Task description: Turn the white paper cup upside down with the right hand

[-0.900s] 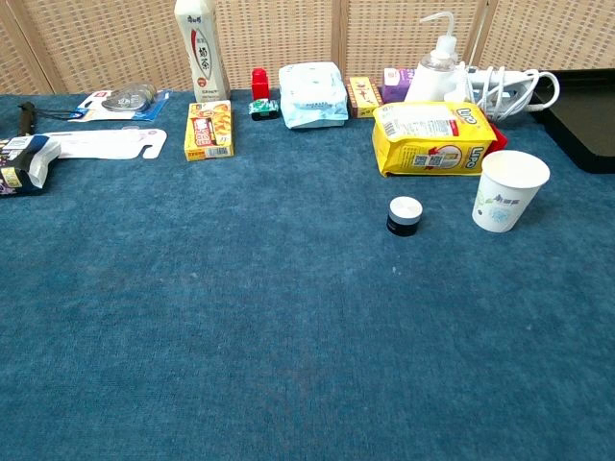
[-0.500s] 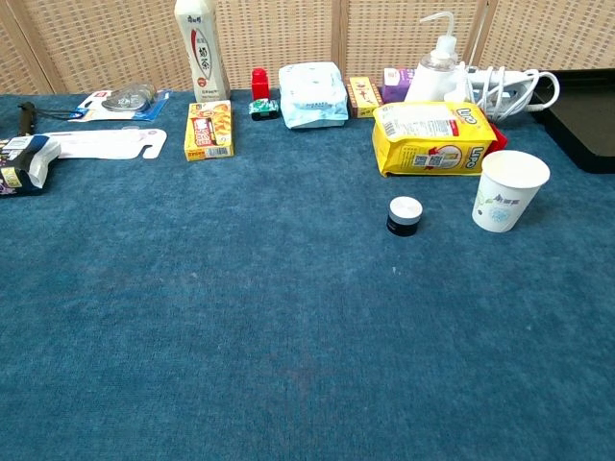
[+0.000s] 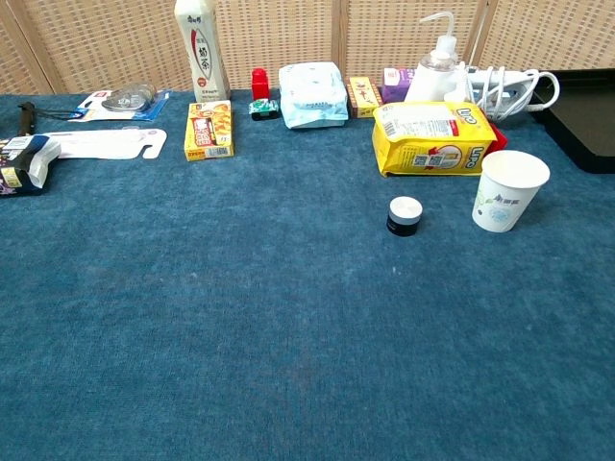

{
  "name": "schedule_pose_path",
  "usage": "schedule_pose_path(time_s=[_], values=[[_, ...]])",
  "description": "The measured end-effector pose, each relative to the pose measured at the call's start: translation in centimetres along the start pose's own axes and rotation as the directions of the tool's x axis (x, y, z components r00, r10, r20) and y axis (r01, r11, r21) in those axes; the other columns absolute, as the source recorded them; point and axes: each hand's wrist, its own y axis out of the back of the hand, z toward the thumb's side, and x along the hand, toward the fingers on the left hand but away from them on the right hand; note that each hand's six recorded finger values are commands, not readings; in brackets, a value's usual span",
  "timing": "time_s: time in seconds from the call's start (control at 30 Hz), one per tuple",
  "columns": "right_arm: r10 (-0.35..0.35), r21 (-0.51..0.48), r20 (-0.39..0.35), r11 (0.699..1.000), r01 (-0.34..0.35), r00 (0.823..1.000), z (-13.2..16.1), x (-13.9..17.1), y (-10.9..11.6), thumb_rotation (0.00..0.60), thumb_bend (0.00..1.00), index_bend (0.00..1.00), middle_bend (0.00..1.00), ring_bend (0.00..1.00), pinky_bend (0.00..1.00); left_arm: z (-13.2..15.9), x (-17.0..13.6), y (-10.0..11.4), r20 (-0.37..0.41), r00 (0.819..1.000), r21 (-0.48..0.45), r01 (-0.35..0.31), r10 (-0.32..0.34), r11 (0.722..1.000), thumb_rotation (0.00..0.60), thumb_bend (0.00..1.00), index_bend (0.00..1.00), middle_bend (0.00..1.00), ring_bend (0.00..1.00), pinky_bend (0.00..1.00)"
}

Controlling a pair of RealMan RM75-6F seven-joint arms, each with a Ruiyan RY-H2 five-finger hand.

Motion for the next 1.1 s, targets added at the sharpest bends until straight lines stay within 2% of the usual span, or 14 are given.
schedule_pose_path(time_s=[0.13, 0.2, 0.3, 0.5, 0.73, 1.1], values=[[0.01, -0.01, -0.045, 1.0, -0.01, 0.999, 1.6, -2.4, -0.2, 0.234, 0.2, 0.29, 0.5, 0.62, 0.43, -0.3, -0.1, -0.1, -0.008, 1.0, 0.006, 0.004, -0.004, 1.0, 0.419, 0.14, 0.14, 0.25, 0.15, 0.23], [0.025, -0.001, -0.066, 1.0, -0.025, 0.998, 2.4, -3.7, -0.4, 0.234, 0.2, 0.29, 0.45, 0.57, 0.37, -0.5, -0.1, -0.1, -0.014, 1.0, 0.007, 0.004, -0.004, 1.0, 0.42, 0.14, 0.14, 0.25, 0.15, 0.23], [0.054, 0.018, -0.086, 0.998, -0.052, 0.995, 3.5, -5.1, -0.8, 0.236, 0.2, 0.28, 0.31, 0.42, 0.27, -0.6, 0.0, -0.2, -0.017, 1.0, 0.009, 0.006, -0.006, 1.0, 0.421, 0.14, 0.14, 0.25, 0.15, 0.23], [0.114, 0.075, -0.109, 0.992, -0.106, 0.988, 5.4, -7.6, -2.0, 0.34, 0.19, 0.23, 0.17, 0.26, 0.18, -0.5, 0.4, -0.4, -0.015, 1.0, 0.016, 0.015, -0.015, 1.0, 0.42, 0.14, 0.14, 0.25, 0.15, 0.23], [0.159, 0.107, -0.123, 0.983, -0.146, 0.98, 7.2, -9.6, -3.1, 0.347, 0.19, 0.22, 0.16, 0.24, 0.17, -0.2, 0.8, -0.9, -0.013, 1.0, 0.019, 0.028, -0.028, 0.999, 0.422, 0.14, 0.14, 0.25, 0.15, 0.23], [0.259, 0.163, -0.102, 0.957, -0.241, 0.96, 8.6, -10.7, -5.2, 0.347, 0.19, 0.22, 0.16, 0.22, 0.15, 0.6, 1.6, -1.8, 0.002, 0.998, 0.02, 0.055, -0.055, 0.998, 0.42, 0.14, 0.14, 0.25, 0.15, 0.23]])
